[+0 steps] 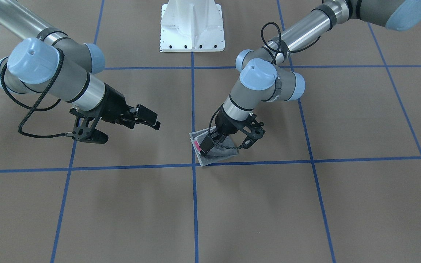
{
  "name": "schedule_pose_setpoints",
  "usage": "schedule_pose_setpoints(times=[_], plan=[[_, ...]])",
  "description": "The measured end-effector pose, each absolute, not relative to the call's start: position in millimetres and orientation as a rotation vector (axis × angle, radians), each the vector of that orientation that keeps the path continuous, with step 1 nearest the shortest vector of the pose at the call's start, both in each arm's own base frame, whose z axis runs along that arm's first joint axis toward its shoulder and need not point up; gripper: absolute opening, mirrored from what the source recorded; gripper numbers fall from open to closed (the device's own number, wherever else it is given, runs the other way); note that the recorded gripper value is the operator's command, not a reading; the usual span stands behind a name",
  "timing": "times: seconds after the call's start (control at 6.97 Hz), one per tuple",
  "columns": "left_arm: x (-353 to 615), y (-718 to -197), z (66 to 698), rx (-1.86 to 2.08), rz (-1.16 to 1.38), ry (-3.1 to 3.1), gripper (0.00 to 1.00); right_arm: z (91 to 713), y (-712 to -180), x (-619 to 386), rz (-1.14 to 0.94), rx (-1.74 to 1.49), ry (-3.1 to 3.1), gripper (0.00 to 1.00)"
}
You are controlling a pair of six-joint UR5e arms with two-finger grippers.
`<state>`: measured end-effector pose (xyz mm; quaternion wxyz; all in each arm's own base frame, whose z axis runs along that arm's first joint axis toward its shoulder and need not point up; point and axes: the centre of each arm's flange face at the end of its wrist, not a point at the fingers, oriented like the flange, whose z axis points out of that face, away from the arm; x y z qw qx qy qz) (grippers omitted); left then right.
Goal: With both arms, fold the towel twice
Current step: 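Press the folded towel down with the left gripper and open it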
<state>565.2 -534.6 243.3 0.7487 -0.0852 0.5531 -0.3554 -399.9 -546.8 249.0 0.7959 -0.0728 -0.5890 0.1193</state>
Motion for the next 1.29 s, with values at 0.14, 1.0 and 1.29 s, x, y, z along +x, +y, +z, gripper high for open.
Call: schedule_pose_setpoints(times=[0.14,1.0,1.29], plan=[[569.3,-537.4,239.8,-0.186,-0.777,1.209,1.0,249.5,-546.8,-399.9,0.257,-0.157,-1.265,1.0],[581.4,-576.1,239.5,-0.14,-0.813,1.23,1.0,251.0,-546.4,-399.6,0.257,-0.157,-1.263,1.0],[585.5,-592.2,234.7,-0.134,-0.829,1.216,1.0,253.4,-547.1,-400.2,0.259,-0.159,-1.26,1.0]])
